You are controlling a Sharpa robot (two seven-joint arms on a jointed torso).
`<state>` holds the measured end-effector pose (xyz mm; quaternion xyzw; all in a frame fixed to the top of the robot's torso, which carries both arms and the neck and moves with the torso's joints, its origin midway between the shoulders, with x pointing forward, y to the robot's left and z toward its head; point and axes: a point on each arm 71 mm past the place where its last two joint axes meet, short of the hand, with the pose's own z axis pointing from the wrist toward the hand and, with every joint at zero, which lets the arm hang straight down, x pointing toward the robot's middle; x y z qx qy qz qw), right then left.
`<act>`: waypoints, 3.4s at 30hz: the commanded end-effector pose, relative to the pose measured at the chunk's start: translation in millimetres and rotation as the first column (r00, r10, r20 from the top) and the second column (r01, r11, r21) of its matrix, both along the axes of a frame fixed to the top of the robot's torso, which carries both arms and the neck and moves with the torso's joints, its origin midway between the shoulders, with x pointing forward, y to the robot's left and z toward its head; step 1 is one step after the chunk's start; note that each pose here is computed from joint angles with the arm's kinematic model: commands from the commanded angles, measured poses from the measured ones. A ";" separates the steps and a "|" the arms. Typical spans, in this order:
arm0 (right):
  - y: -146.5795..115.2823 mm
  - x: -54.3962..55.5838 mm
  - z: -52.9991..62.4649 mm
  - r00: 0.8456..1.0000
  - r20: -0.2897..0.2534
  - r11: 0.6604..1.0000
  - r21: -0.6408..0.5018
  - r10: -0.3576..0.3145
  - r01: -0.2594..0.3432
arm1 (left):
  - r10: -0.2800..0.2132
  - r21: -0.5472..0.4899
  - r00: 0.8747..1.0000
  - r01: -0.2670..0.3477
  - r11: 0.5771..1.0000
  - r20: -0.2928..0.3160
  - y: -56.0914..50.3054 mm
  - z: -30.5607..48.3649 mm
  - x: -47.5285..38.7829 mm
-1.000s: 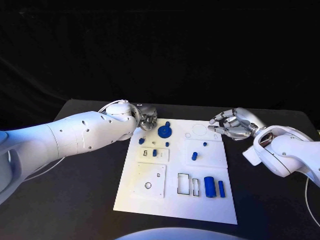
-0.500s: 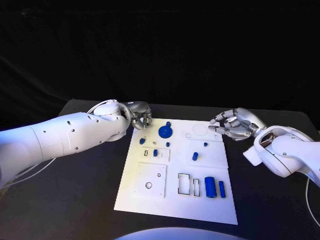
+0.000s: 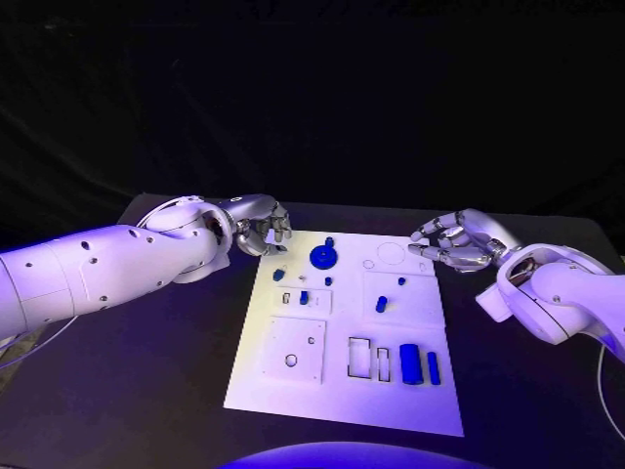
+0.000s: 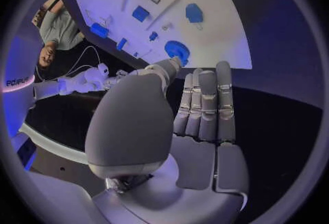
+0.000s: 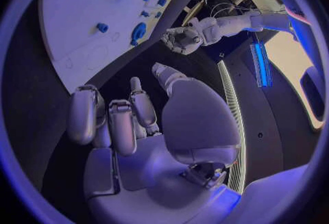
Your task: Assemble the parts on the task board
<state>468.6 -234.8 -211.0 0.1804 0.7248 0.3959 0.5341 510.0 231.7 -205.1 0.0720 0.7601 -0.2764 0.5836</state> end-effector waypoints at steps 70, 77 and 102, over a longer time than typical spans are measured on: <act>-0.2 -3.0 -3.4 1.000 0.002 1.000 -0.020 0.018 -0.018 | -0.189 0.382 0.979 0.202 0.902 -0.071 -13.5 -41.9 -11.0; -1.0 -3.0 -3.4 1.000 0.001 1.000 -0.021 0.017 -0.017 | -0.179 0.390 0.980 0.201 0.899 -0.092 -12.5 -43.6 -11.0; -1.5 -2.7 -3.4 1.000 0.003 1.000 -0.021 0.016 -0.016 | -0.180 0.372 0.979 0.203 0.906 -0.096 -10.4 -43.5 -10.6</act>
